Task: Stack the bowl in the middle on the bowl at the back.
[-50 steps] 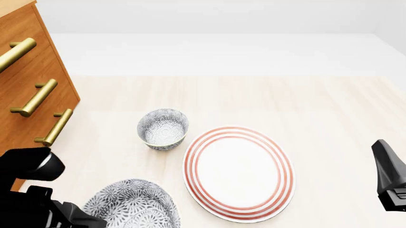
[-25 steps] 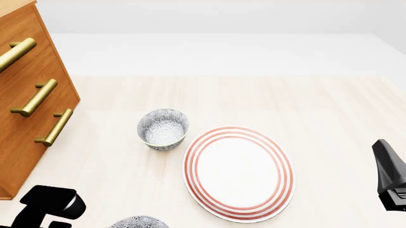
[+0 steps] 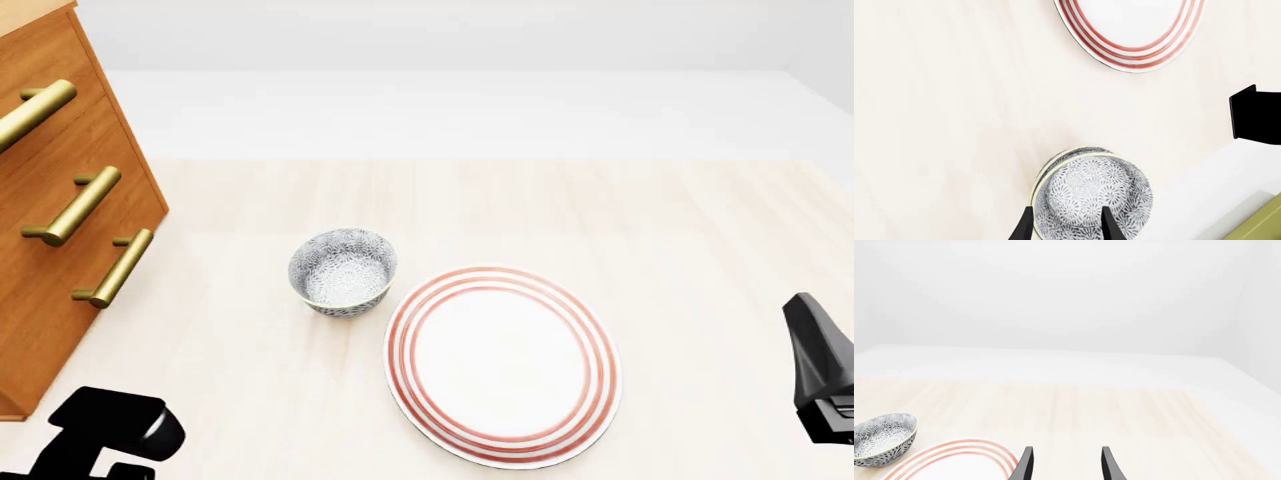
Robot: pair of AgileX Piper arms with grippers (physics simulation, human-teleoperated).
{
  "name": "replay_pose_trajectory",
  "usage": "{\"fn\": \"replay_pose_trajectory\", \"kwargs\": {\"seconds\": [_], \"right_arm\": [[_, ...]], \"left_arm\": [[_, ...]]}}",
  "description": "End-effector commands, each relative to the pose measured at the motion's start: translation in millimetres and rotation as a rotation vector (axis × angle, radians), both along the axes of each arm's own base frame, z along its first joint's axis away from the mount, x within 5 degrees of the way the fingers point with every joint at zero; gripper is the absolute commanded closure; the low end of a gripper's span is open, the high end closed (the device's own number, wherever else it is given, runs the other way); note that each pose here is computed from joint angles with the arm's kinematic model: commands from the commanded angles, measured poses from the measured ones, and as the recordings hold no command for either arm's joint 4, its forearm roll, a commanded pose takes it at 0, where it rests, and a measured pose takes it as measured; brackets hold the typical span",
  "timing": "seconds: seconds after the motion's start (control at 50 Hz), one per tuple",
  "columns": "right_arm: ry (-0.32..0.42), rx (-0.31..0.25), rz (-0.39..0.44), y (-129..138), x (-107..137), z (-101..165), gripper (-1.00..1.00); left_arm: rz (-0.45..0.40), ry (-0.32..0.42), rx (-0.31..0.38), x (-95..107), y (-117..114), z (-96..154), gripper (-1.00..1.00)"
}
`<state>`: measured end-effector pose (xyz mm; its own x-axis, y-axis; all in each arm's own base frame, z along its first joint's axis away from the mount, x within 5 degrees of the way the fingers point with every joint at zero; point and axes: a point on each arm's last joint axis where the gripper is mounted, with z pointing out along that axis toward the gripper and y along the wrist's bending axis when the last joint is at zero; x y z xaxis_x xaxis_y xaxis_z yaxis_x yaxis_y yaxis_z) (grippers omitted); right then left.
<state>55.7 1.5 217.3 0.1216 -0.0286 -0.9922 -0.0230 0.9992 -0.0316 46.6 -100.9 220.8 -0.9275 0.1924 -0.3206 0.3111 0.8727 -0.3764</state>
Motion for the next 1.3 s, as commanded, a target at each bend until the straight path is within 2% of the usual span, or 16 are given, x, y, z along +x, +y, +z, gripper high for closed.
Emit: {"fn": "replay_pose_trajectory", "kwargs": {"seconds": [0.02,0.28,0.52,0.66,0.8,1.04,1.2,1.3], "right_arm": [[-0.001,0.000,0.001,0.0,0.0,0.0,-1.00],[0.000,-0.004,0.002,0.2,0.0,0.0,-1.00],[0.003,-0.014,0.008,0.5,0.0,-0.3,-1.00],[0.003,-0.019,0.007,0.5,0.0,-0.2,-1.00],[0.002,-0.021,0.006,0.5,0.0,-0.2,-1.00],[-0.001,-0.021,0.003,0.3,-0.1,0.6,-1.00],[-0.003,-0.017,0.001,0.2,-0.2,1.3,-1.00],[-0.003,-0.017,0.000,0.1,-0.3,1.5,-1.00]], "left_arm": [[0.002,-0.019,-0.001,3.0,1.5,7.8,-1.00],[0.011,-0.037,0.003,4.5,7.8,19.4,-1.00],[0.057,-0.082,0.020,5.6,29.2,43.1,-1.00],[0.084,-0.119,-0.003,6.8,34.9,61.6,-1.00],[0.120,-0.207,-0.060,10.9,39.8,97.7,-1.00],[0.159,-0.289,-0.123,16.6,40.7,127.3,-1.00],[0.218,-0.378,-0.195,18.7,45.8,152.6,-1.00],[0.258,-0.424,-0.262,10.8,54.1,163.2,-1.00]]}}
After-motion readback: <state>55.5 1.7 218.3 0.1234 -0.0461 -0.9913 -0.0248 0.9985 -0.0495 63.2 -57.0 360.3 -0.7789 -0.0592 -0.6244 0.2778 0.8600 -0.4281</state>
